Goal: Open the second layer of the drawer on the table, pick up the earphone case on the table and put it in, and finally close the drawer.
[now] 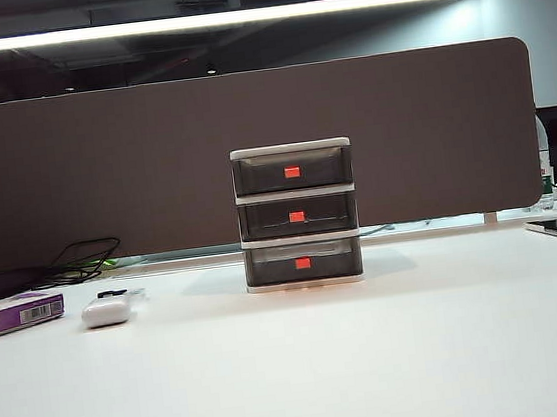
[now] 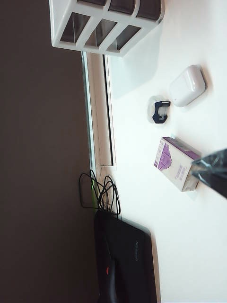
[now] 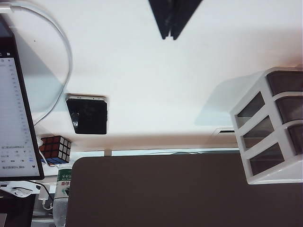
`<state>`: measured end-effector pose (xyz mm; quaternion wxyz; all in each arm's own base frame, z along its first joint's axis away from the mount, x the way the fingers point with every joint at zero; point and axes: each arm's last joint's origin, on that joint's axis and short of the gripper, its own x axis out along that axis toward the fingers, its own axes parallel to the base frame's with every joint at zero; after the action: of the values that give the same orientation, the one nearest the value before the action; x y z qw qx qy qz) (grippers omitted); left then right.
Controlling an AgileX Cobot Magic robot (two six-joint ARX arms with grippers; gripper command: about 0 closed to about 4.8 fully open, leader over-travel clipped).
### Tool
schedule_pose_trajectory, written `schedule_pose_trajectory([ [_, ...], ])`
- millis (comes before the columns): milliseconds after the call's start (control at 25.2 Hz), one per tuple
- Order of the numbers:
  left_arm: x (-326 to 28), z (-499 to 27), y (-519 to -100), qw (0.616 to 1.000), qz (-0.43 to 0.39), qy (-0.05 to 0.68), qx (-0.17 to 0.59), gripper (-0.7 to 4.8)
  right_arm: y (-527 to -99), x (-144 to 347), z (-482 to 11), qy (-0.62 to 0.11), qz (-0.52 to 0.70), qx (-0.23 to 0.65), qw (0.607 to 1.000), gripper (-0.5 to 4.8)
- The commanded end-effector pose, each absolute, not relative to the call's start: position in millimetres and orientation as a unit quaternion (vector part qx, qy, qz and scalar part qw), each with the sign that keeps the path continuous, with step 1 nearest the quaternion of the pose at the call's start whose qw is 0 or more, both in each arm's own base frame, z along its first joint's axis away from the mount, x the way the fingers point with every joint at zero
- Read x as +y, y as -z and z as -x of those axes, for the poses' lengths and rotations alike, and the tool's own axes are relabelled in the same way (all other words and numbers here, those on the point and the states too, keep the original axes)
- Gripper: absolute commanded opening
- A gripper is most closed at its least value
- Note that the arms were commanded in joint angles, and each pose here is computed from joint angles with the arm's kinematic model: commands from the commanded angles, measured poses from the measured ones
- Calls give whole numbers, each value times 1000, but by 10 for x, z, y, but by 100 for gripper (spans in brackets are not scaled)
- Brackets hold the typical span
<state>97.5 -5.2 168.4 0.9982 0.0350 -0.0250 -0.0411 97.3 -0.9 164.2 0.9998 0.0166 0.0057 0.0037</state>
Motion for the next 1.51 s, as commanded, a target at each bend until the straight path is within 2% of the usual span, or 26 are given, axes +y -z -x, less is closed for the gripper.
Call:
schedule_pose_trajectory([
  [40,-54,-970,-1715,998,-34,44,-33,-6,-1634,-10,-976,-2,-17,1,1000,-1],
  [396,-54,-970,-1715,998,-33,44,-33,-5,-1634,-9,-976,-3,-17,1,1000,-1],
  [475,-65,-969,-1713,997,-21,63,-32,-5,-1632,-6,-976,-9,-18,2,1000,-1],
  [594,-103,-962,-1694,991,-10,130,-22,-6,-1613,27,-973,-65,-56,15,996,-1],
  [753,-162,-940,-1620,971,28,237,23,-6,-1584,101,-952,-194,-85,43,976,-1],
  [792,-170,-934,-1587,966,40,251,43,-5,-1569,122,-942,-231,-87,54,968,-1],
  [911,-173,-927,-1536,962,69,253,76,-5,-1548,142,-928,-269,-91,68,956,-1],
  [1109,-177,-924,-1529,950,149,253,102,-5,-1539,146,-925,-276,-93,73,954,-1],
  [1347,-186,-918,-1528,945,152,269,106,5,-1545,145,-926,-275,-92,70,954,-1],
  [1387,-190,-916,-1528,943,148,278,106,33,-1545,148,-924,-281,-92,70,953,-1],
  [1506,-205,-906,-1529,938,120,310,99,30,-1546,158,-918,-300,-93,72,947,-1],
])
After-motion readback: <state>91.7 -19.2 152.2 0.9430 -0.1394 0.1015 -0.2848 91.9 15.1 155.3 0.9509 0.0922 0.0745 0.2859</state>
